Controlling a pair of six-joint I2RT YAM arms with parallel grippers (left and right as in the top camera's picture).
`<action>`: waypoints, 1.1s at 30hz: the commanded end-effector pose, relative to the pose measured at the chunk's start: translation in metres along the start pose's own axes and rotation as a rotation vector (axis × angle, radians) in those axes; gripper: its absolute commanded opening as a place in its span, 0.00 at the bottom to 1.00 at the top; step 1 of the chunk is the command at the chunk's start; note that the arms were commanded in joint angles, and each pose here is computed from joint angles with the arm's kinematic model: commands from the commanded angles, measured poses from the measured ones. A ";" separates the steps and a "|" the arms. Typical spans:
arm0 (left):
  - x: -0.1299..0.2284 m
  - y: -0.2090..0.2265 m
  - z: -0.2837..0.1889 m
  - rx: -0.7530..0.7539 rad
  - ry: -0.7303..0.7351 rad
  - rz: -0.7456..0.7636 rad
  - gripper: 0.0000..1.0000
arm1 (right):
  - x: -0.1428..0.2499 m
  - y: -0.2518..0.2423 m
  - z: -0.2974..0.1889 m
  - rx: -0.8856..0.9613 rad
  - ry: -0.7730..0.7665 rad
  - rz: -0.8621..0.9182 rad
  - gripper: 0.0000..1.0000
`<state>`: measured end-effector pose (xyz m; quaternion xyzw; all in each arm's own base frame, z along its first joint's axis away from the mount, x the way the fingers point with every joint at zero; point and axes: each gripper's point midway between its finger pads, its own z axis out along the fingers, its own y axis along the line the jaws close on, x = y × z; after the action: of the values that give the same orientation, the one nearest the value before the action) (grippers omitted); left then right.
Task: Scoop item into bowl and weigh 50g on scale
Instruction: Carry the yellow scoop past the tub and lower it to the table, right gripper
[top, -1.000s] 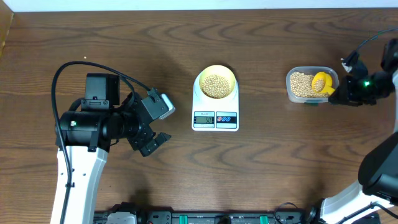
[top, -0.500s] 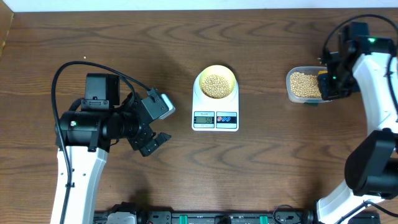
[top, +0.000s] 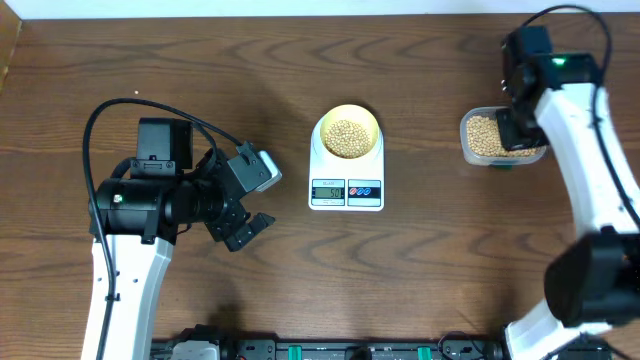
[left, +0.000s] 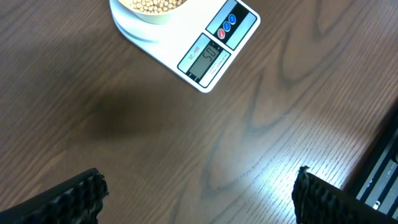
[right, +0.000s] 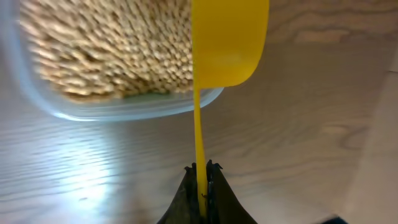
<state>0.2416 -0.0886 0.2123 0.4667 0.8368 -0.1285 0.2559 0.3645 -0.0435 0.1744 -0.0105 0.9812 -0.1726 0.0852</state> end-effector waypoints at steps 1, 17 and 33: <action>-0.002 0.001 -0.004 -0.012 -0.007 0.012 0.98 | 0.004 -0.005 -0.070 -0.285 -0.185 0.167 0.01; -0.002 0.001 -0.004 -0.012 -0.007 0.012 0.98 | 0.117 0.028 -0.033 -0.925 0.114 0.384 0.01; -0.002 0.001 -0.004 -0.013 -0.007 0.012 0.98 | 0.181 0.091 0.062 -0.948 0.340 0.593 0.04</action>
<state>0.2416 -0.0886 0.2123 0.4667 0.8368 -0.1285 0.2559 0.2020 0.0073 0.0615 0.2378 0.9199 0.3100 -0.0342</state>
